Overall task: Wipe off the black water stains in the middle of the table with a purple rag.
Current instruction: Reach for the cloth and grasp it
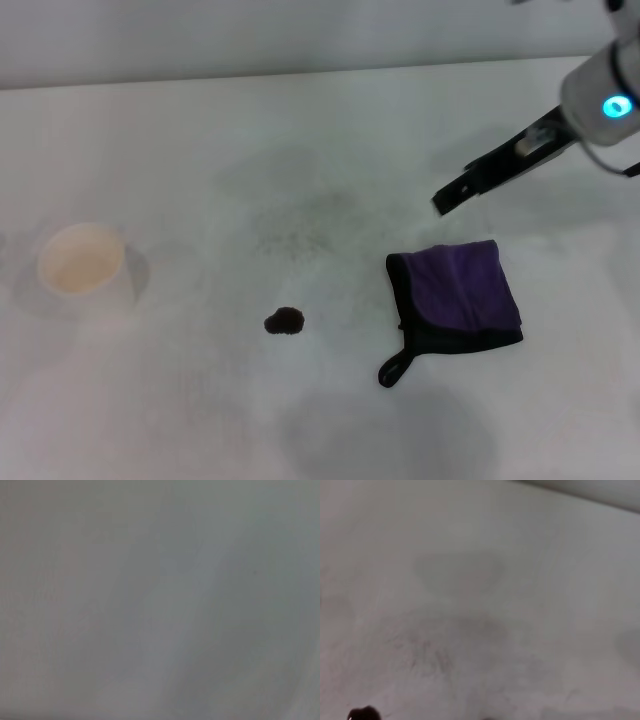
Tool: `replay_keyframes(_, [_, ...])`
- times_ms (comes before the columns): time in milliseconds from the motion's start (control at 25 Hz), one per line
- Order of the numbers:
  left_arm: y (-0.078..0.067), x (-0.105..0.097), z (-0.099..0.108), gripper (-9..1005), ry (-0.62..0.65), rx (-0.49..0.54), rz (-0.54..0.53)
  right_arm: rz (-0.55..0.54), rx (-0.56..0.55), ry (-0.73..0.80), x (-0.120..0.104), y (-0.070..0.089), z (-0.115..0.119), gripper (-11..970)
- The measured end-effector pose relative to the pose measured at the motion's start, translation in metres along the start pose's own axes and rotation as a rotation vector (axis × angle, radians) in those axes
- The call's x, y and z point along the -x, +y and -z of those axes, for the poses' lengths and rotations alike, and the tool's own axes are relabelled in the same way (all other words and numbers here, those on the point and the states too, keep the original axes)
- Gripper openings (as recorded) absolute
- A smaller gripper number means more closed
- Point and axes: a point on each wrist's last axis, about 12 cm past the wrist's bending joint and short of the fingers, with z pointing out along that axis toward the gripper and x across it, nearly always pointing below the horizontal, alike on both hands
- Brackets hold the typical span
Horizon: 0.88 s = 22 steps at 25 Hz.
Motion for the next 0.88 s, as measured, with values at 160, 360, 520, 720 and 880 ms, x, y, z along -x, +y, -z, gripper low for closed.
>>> replay_keyframes(160, [-0.001,0.0,-0.004,891,0.0,0.001,-0.018,0.022,-0.008,0.045,0.004,0.022,-0.008,828])
replay_keyframes(360, [-0.001,0.0,-0.007,891,0.0,0.004,-0.035,0.045,-0.04,0.131,0.001,0.046,-0.019,824])
replay_keyframes(520, [-0.002,0.001,-0.011,892,-0.001,-0.003,-0.046,0.063,-0.078,0.175,-0.002,0.056,-0.028,820])
replay_keyframes(720, [-0.003,-0.001,-0.013,892,-0.002,-0.002,-0.057,0.057,-0.132,0.21,-0.006,0.053,-0.041,816])
replay_keyframes(880, [-0.004,-0.002,-0.013,891,0.0,0.002,-0.056,0.044,-0.142,0.228,-0.009,0.048,-0.052,813])
